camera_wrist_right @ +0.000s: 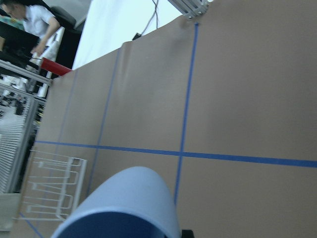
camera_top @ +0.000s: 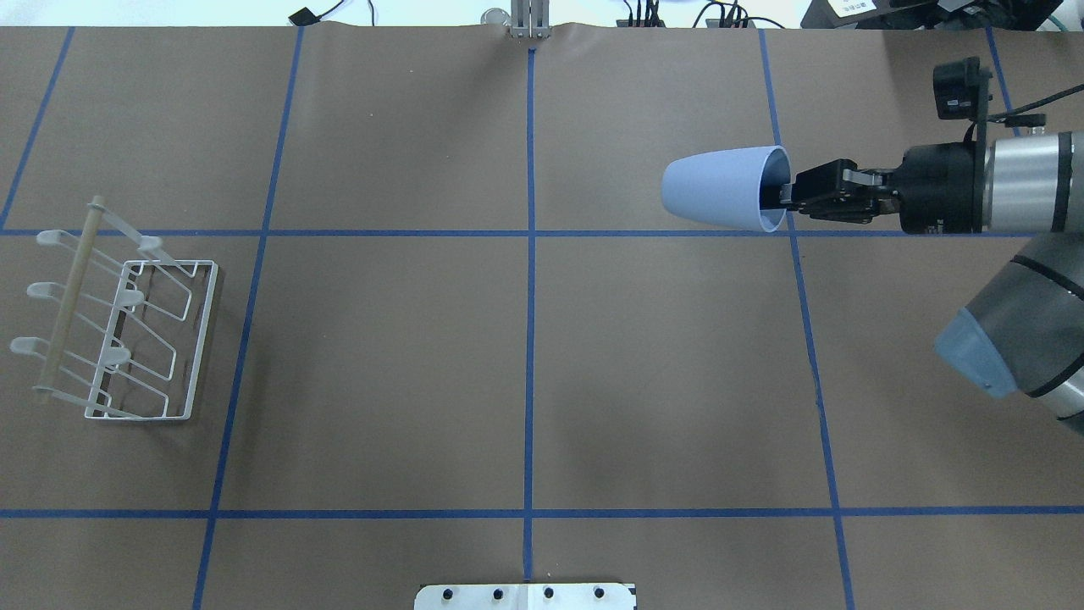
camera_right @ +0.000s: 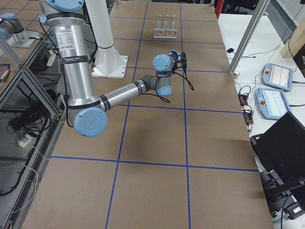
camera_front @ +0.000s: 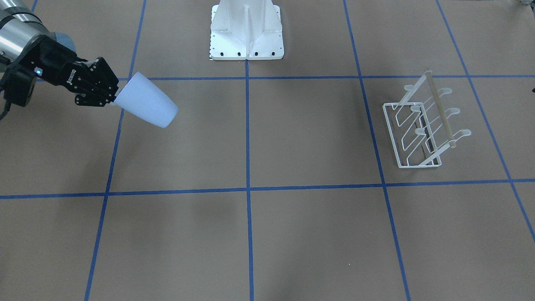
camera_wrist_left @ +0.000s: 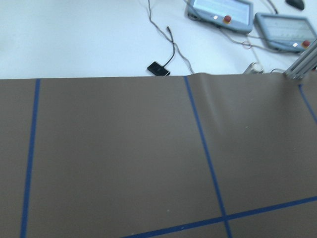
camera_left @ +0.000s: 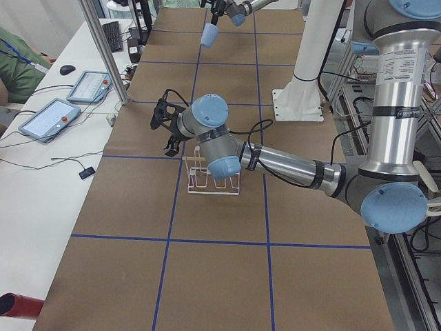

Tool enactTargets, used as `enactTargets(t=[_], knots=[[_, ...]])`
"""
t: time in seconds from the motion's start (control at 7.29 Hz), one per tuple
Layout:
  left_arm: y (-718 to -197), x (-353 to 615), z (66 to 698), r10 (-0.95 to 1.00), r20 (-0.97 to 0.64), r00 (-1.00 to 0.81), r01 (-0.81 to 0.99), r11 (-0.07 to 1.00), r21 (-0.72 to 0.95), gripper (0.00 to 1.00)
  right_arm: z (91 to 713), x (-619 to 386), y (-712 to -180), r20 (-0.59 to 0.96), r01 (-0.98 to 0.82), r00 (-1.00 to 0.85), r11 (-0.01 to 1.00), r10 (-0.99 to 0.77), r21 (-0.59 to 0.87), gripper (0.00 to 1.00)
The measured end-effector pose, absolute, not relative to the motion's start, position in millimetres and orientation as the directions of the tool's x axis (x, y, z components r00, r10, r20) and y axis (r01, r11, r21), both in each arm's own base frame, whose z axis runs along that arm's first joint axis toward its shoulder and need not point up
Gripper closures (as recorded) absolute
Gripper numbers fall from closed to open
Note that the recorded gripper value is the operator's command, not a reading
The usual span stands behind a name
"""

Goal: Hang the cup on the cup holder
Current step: 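Lift the cup with the right gripper and carry it sideways toward the table center, then bring the left gripper to the cup's closed base while the right gripper holds it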

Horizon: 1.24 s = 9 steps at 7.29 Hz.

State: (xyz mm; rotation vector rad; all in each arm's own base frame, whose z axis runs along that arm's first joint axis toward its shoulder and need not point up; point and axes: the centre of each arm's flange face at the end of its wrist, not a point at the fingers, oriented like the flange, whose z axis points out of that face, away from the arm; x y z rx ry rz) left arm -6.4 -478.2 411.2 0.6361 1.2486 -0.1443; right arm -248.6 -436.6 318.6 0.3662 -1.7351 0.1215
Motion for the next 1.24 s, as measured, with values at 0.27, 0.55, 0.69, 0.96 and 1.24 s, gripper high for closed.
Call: enactTargets(t=[0.27,0.55,0.69,0.96,1.24], knots=[[-460.7,24.3,388.1,0.312,-0.929,0.199,0.442,0.817,0.370,0.02,309.3,-266.7,-410.6,0.938,-0.311,-0.291,0.946,-0.191,0.097,1.00],[-454.2,54.2,342.7,0.332,-0.942,0.044,0.431,0.844,0.318,0.02,304.4,-291.8,-381.3,0.891,-0.294,-0.396,0.950,-0.223,0.107,1.00],[-453.8,68.4,311.6,0.301,-0.952,-0.050,0.419,0.872,0.254,0.02,301.1,-303.4,-366.4,0.867,-0.285,-0.442,0.952,-0.230,0.107,1.00],[-438.5,108.7,259.1,0.235,-0.946,-0.223,0.400,0.907,0.131,0.02,297.5,-318.5,-340.5,0.817,-0.262,-0.524,0.958,-0.241,0.114,1.00],[-421.6,156.5,222.6,0.138,-0.917,-0.374,0.343,0.939,0.002,0.02,285.8,-325.9,-328.1,0.765,-0.261,-0.591,0.958,-0.256,0.119,1.00]])
